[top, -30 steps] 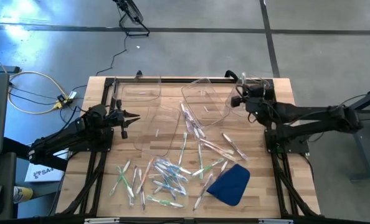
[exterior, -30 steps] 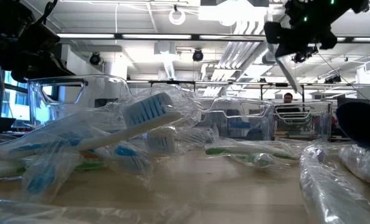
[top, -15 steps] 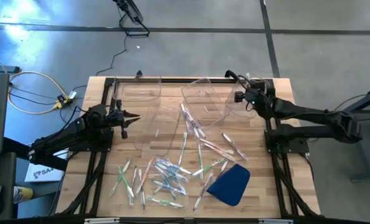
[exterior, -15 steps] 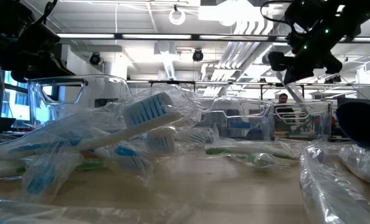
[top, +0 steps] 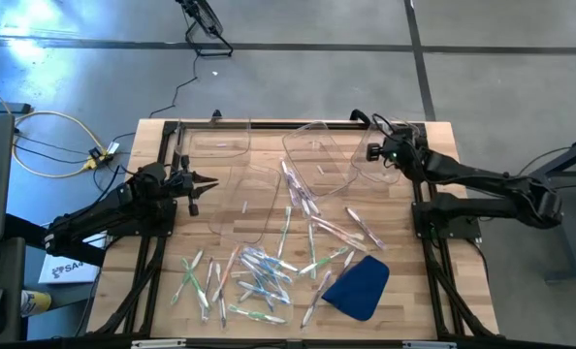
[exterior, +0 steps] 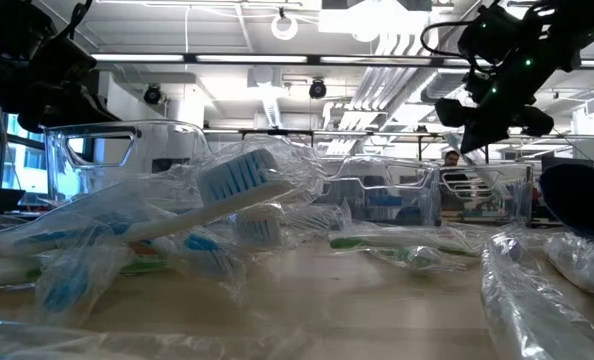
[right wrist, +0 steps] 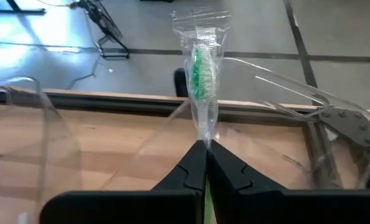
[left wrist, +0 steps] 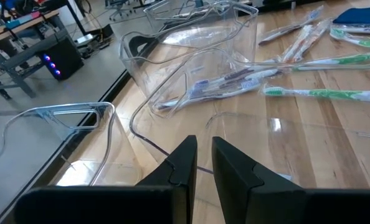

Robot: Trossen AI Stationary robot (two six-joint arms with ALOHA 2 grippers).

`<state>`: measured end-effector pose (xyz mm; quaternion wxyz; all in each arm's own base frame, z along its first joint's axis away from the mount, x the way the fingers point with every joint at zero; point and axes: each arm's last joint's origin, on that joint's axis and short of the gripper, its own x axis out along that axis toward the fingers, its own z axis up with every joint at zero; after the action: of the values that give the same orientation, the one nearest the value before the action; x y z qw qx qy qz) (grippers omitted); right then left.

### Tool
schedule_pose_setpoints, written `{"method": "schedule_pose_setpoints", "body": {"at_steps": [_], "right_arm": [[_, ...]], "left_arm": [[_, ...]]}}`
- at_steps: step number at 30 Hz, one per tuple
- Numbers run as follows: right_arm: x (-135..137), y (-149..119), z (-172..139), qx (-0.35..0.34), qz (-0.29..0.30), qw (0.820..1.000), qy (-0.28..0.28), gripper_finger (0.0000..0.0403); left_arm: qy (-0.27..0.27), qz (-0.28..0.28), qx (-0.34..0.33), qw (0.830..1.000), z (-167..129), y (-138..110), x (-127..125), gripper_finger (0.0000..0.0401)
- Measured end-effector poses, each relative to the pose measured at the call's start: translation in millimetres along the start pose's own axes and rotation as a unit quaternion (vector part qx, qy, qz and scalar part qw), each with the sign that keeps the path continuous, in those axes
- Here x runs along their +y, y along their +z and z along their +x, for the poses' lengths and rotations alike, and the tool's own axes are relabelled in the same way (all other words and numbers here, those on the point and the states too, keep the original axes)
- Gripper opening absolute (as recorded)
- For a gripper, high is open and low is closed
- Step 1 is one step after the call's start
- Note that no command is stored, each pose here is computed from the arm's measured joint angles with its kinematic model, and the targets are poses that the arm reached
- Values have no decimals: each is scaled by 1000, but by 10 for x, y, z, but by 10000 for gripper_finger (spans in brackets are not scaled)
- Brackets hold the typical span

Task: Pick & Place Toothbrushes
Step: Put the green toothbrush into the top right transparent bin

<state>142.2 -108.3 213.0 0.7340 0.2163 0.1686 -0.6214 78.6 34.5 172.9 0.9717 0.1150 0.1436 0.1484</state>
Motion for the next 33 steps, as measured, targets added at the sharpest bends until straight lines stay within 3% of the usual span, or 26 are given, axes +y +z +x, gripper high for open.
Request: {"method": "schedule_pose_setpoints", "body": {"at_steps": [22,29,33], "right_arm": [[62,-237,382,77,-28,995,-62,3],[72,-238,394,74,-37,995,-62,5],[76,-209,369,73,-50,995,-45,25]], "left_arm": [[-1,0,0,1000,0,-1,-1,46],[-1,0,1,1000,0,-1,0,46],[-2,0,0,1000,0,-1,-1,46]]}}
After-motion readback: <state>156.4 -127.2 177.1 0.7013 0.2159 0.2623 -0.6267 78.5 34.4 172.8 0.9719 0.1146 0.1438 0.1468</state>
